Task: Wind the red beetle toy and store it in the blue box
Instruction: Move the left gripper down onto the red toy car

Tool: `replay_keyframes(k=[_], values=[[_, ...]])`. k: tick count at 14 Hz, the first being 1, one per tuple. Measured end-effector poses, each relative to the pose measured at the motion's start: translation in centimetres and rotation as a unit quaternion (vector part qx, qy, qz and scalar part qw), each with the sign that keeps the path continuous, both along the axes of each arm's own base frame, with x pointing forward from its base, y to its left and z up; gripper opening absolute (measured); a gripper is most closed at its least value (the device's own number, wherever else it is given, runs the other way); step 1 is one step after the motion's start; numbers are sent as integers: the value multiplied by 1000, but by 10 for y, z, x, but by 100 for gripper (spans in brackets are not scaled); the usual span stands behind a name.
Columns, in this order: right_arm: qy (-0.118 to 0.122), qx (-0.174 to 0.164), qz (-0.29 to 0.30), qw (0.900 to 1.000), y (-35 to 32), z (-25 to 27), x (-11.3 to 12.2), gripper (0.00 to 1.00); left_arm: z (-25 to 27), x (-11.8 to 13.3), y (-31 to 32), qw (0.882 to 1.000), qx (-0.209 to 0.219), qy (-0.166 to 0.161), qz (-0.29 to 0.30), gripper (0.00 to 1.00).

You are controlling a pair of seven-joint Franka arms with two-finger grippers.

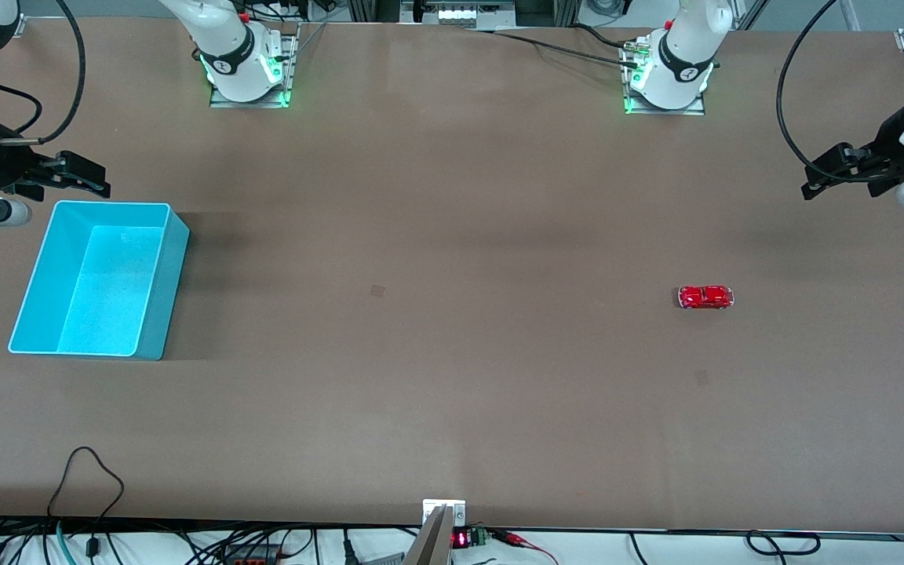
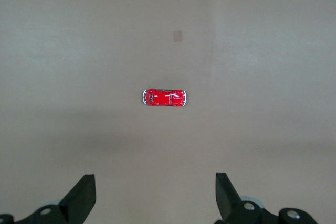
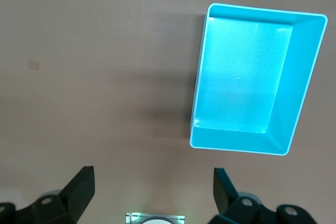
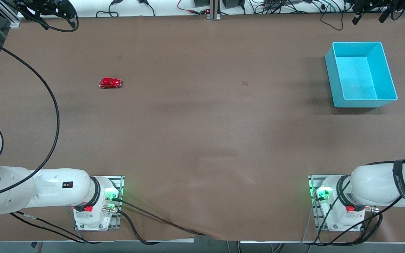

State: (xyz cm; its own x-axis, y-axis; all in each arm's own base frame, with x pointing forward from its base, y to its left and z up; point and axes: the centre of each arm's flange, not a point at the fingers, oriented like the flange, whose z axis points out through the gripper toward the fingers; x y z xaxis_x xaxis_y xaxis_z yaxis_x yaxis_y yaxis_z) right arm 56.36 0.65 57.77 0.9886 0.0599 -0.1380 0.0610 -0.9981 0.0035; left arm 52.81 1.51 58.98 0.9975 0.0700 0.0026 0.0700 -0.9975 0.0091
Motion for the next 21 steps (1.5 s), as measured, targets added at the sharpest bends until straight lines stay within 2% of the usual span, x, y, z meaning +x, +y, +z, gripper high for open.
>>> replay_keyframes(k=[4, 6, 9, 13, 16, 18, 21], values=[[0, 0, 0, 1000, 0, 0, 0, 100, -4, 0, 0, 1000, 0, 3, -7, 100], [0, 0, -1, 1000, 0, 0, 0, 100, -19, 2, -1, 998, -1, 18, -53, 100], [0, -1, -8, 1000, 0, 0, 0, 100, -70, 6, -2, 990, -10, 64, -127, 100], [0, 3, -33, 999, 2, 0, 0, 100, -167, 1, -21, 977, -16, 80, -199, 100], [0, 2, -34, 999, 2, 0, 0, 100, -228, 0, -35, 941, -28, 97, -324, 100], [0, 2, -34, 999, 2, 0, 0, 100, -261, 10, -26, 912, -37, 88, -400, 100], [1, 2, -34, 999, 2, 0, 0, 100, -298, 25, -11, 861, -40, 59, -504, 100]])
